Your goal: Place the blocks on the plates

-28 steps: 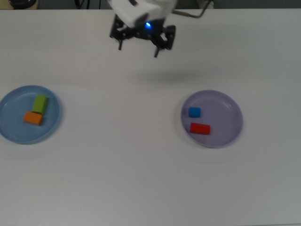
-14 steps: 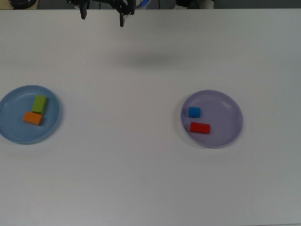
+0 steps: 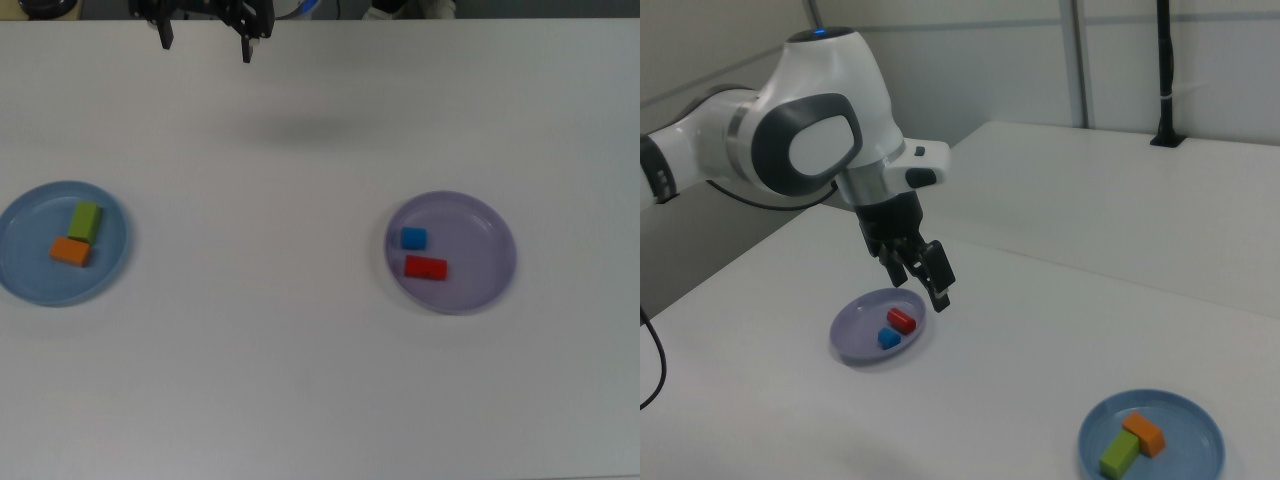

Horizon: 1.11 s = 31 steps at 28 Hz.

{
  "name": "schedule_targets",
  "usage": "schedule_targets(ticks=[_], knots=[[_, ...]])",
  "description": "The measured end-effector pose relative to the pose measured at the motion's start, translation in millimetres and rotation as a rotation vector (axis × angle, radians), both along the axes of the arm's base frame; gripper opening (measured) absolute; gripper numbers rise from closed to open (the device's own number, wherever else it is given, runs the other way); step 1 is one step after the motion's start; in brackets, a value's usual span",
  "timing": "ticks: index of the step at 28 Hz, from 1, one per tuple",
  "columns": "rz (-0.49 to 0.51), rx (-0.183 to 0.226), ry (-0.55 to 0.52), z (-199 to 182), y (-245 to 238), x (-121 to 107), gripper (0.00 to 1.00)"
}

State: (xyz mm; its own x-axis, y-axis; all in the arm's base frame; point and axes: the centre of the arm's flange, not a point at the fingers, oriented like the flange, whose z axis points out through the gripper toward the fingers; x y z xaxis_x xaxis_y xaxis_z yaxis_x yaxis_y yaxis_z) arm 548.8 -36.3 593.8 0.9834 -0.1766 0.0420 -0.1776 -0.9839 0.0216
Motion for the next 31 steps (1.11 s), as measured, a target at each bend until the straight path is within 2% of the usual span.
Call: schedule_targets(ticks=[4, 21, 31], knots=[[-0.007, 0.019, 0.007, -6.0, -3.2, 5.6, 1.0], [-0.001, 0.02, 0.009, -7.8, -6.2, 8.2, 1.0], [0.144, 0.014, 0.009, -7.7, -5.7, 12.3, 1.0]])
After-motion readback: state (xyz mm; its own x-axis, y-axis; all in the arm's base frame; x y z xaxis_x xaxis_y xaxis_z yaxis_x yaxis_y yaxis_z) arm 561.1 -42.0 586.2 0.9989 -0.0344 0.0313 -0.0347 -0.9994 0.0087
